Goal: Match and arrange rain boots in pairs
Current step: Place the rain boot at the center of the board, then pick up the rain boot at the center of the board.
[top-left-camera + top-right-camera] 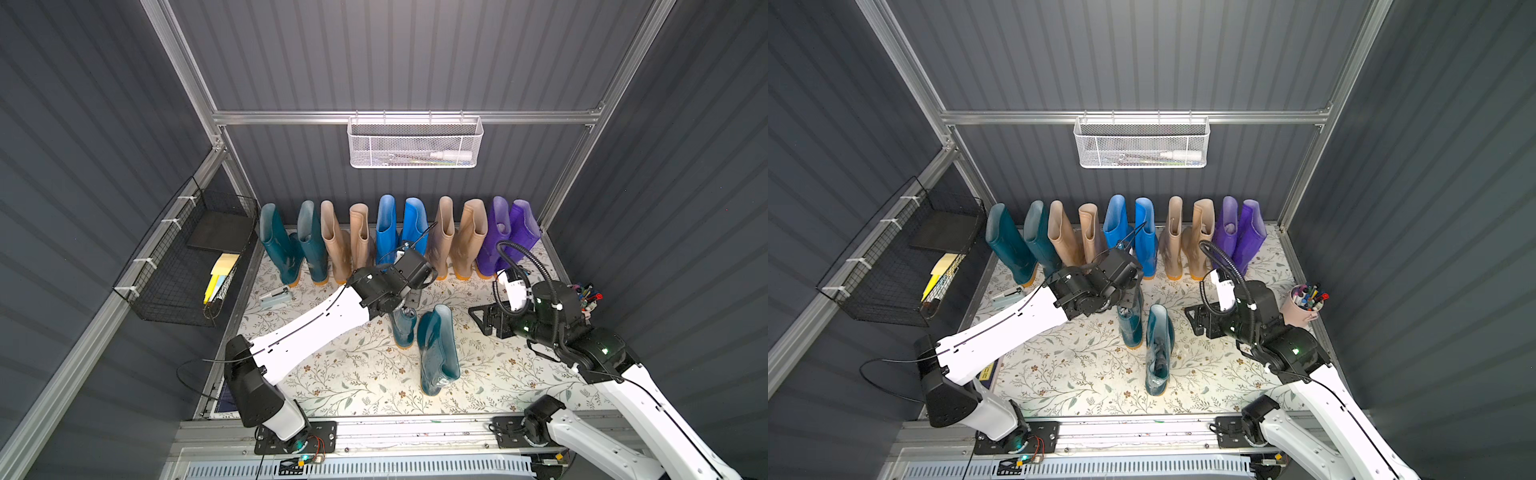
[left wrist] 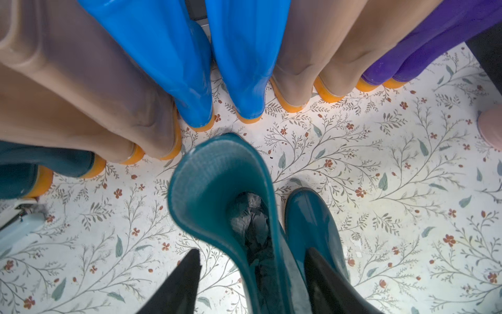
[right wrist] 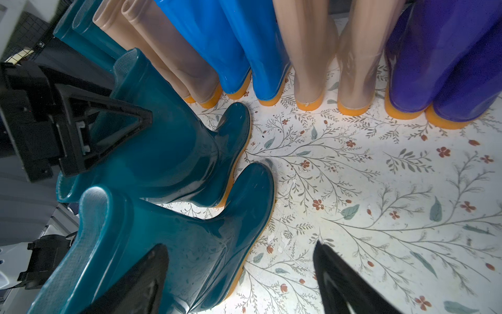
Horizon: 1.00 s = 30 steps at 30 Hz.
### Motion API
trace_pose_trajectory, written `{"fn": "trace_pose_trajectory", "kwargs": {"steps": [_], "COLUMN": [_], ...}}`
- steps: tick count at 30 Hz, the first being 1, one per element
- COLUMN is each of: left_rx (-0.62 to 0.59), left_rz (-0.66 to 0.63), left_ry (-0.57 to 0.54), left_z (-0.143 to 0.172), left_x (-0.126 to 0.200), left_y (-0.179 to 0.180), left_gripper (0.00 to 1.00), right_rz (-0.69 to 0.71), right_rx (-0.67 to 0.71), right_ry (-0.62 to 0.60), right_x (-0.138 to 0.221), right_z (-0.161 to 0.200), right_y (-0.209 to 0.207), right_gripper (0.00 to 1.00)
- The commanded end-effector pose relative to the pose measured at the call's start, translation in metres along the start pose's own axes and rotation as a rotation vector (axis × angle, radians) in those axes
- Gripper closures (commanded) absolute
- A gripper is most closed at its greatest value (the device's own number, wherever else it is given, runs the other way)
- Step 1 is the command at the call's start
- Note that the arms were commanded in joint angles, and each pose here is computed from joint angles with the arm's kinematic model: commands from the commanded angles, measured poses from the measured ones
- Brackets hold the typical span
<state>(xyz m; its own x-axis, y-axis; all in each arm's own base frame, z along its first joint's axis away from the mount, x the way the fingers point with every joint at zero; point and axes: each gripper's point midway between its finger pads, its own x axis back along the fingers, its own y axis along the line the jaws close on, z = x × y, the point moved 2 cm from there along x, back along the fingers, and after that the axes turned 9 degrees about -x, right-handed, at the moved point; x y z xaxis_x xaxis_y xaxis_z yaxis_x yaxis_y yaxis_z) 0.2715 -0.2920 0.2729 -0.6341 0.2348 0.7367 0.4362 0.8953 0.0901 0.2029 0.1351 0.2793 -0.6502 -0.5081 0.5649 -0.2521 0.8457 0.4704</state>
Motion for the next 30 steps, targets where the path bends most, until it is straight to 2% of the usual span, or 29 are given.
{"fn": "trace_pose_trajectory", "kwargs": {"steps": [1, 9, 16, 22, 30], "left_rx": [0.008, -0.028, -0.074, -0.067, -0.056], "left_rz": [0.063, 0.130, 0.203, 0.173, 0.164], "left_ry": [-0.100, -0.233, -0.424, -0.494, -0.515], "left_z": [-0.026, -0.057, -0.076, -0.064, -0.038], "left_x": [0.028, 0.065, 0.110, 0.135, 0.145], "left_y": [0.001, 0.001, 0.006, 0.028, 0.044], "left_gripper": [0.29, 0.22, 0.19, 0.17, 0.16], "right_rz": [-0.017, -0.047, -0.096, -0.119, -0.085], "right_rx": [-0.016, -0.032, -0.021, -0.006, 0.066], "right_ry": [-0.003, -0.008, 0.004, 0.026, 0.062], "right_x": [0.003, 0.009, 0.020, 0.025, 0.019], "right_z": [-0.001, -0.010, -0.017, -0.015, 0.000], "right_y": [0.004, 0.014, 0.031, 0.048, 0.066], "right_gripper": [0.13, 0.13, 0.13, 0.13, 0.13]}}
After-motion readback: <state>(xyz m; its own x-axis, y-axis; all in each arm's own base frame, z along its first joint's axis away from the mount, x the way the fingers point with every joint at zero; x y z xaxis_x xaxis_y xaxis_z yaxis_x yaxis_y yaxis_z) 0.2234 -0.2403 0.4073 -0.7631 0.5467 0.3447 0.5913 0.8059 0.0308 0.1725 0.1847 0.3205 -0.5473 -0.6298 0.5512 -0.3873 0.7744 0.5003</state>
